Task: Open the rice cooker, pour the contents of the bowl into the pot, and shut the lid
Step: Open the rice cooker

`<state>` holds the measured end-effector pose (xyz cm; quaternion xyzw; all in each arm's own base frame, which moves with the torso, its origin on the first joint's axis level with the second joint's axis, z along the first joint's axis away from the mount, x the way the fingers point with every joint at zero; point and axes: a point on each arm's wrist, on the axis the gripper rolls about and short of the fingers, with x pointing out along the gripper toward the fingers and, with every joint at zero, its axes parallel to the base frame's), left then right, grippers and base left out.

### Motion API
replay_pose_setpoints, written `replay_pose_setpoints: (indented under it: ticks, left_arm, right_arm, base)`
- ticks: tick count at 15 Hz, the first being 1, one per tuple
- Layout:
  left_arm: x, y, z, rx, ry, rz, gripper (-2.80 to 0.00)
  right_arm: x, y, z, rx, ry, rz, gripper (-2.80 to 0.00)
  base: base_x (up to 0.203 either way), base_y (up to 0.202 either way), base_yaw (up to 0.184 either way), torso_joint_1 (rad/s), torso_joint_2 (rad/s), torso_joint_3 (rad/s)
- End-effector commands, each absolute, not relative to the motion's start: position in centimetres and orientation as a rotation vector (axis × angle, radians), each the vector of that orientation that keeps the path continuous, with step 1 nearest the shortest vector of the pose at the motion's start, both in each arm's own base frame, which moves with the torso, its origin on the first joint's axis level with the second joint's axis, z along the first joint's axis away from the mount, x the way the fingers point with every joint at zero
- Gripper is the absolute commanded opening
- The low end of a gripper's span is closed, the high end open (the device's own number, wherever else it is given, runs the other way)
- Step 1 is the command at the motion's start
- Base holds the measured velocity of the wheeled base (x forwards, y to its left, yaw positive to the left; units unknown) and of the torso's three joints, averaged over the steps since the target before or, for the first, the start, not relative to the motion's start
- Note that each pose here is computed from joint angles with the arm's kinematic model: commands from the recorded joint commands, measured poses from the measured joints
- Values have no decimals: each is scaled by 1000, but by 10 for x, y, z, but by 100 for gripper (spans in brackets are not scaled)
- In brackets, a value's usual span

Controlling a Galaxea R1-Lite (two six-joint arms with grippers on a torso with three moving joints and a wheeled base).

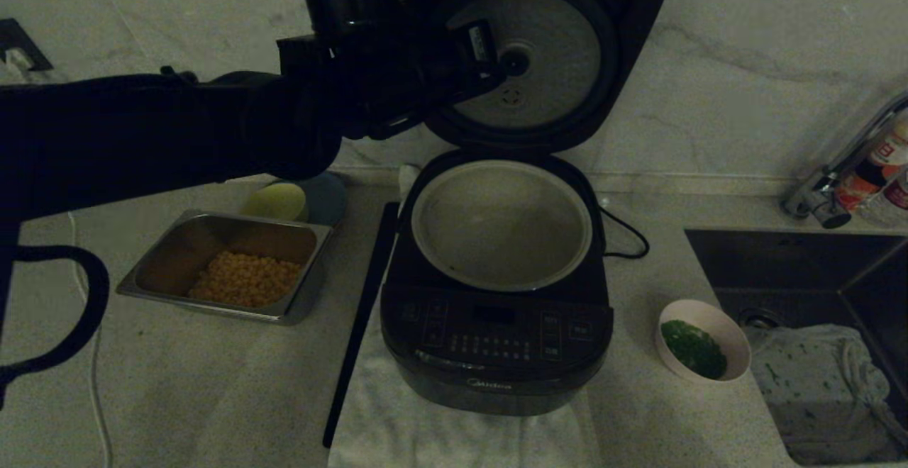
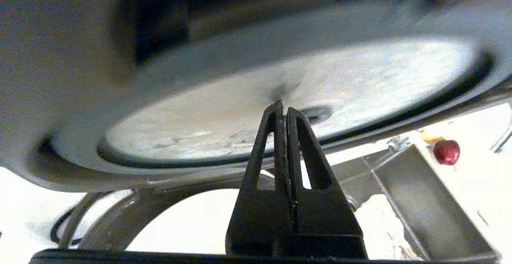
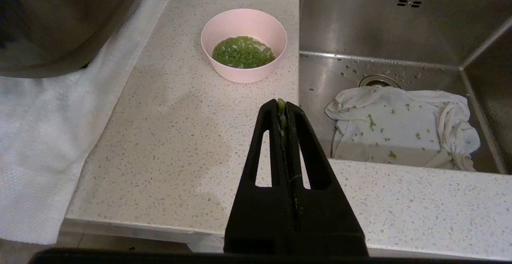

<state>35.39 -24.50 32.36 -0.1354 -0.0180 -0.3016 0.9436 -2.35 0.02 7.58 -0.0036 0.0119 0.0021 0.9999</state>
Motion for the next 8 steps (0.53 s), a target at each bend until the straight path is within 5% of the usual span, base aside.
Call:
replay_pose_setpoints:
  ticks: [1, 8]
  left_arm:
    - [364, -251, 309, -256, -18, -612, -280]
    - [385, -254, 285, -176, -40, -582, -280]
  right_arm:
    - [-24, 0, 76, -8, 23, 5, -280]
    - [-24, 0, 76, -8, 24, 5, -280]
  base:
    - [0, 0, 0, 0, 0, 0]
    - [0, 0, 0, 0, 0, 0]
